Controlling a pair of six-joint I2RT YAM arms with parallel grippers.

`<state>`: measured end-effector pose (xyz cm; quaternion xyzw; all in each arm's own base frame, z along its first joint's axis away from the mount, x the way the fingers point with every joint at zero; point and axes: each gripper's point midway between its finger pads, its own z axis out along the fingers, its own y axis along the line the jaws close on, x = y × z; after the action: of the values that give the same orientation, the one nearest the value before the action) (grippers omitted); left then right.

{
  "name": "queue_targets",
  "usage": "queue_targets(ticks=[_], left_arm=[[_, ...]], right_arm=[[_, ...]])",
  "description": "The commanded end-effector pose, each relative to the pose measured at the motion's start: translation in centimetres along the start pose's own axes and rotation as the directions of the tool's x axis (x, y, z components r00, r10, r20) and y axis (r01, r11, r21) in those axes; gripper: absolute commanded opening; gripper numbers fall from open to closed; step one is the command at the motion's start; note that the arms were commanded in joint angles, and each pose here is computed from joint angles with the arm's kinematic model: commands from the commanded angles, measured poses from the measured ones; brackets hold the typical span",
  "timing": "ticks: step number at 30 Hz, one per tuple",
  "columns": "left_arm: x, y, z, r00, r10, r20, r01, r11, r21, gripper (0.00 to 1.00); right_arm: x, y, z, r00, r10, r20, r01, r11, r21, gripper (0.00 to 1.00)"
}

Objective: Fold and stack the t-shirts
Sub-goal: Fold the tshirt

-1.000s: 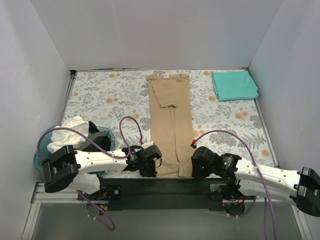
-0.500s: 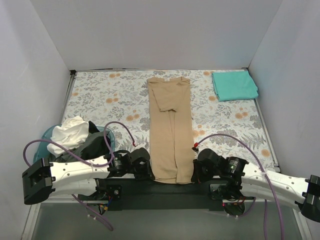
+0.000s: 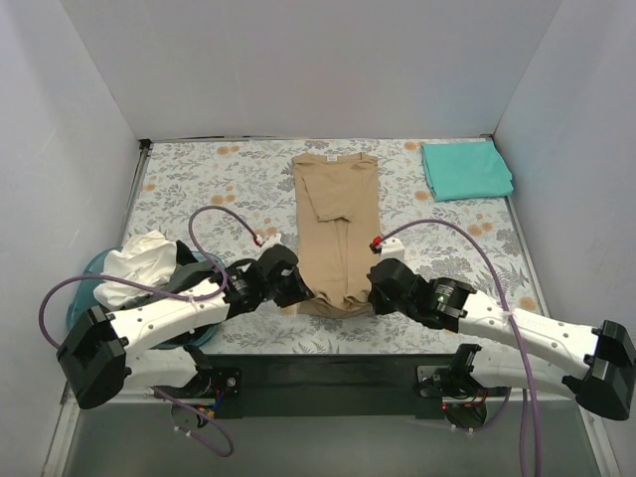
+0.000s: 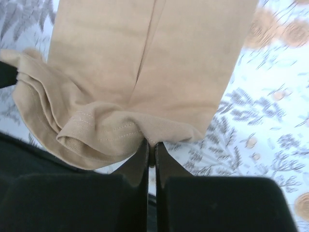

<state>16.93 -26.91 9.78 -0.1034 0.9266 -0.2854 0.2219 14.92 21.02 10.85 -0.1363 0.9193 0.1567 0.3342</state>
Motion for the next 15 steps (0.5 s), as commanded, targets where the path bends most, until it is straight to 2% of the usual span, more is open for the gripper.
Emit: queue_targets(ticks=[1,5,9,15], left_arm=[[-5.4,-2.1,0.6,0.993,0.017,0.118,-0.02,1.0,0.023,0.0],[-9.0,-2.5,1.7,0.986,0.013,0.167,-0.012,1.0,-0.008,0.0],[-12.1,-3.0,3.1,0.984,0.021,0.177,-0.021,1.0,-0.002,0.0],[-15.9,-3.6,5.0,0.98,0.003,0.197,-0.002,1.0,-0.006,0.0]], right_arm=[[-5.8,-1.2,0.9,0.989,-0.031,0.146,0.014,0.993,0.115,0.01],[-10.7,-0.4,2.7,0.98,-0.03,0.197,0.024,0.999,0.032,0.01],[-14.2,-1.5,4.5,0.974,-0.057,0.221,0.047,0.998,0.051,0.01],[-17.2,-2.9,6.6,0.976,-0.057,0.209,0.044,0.997,0.067,0.01]])
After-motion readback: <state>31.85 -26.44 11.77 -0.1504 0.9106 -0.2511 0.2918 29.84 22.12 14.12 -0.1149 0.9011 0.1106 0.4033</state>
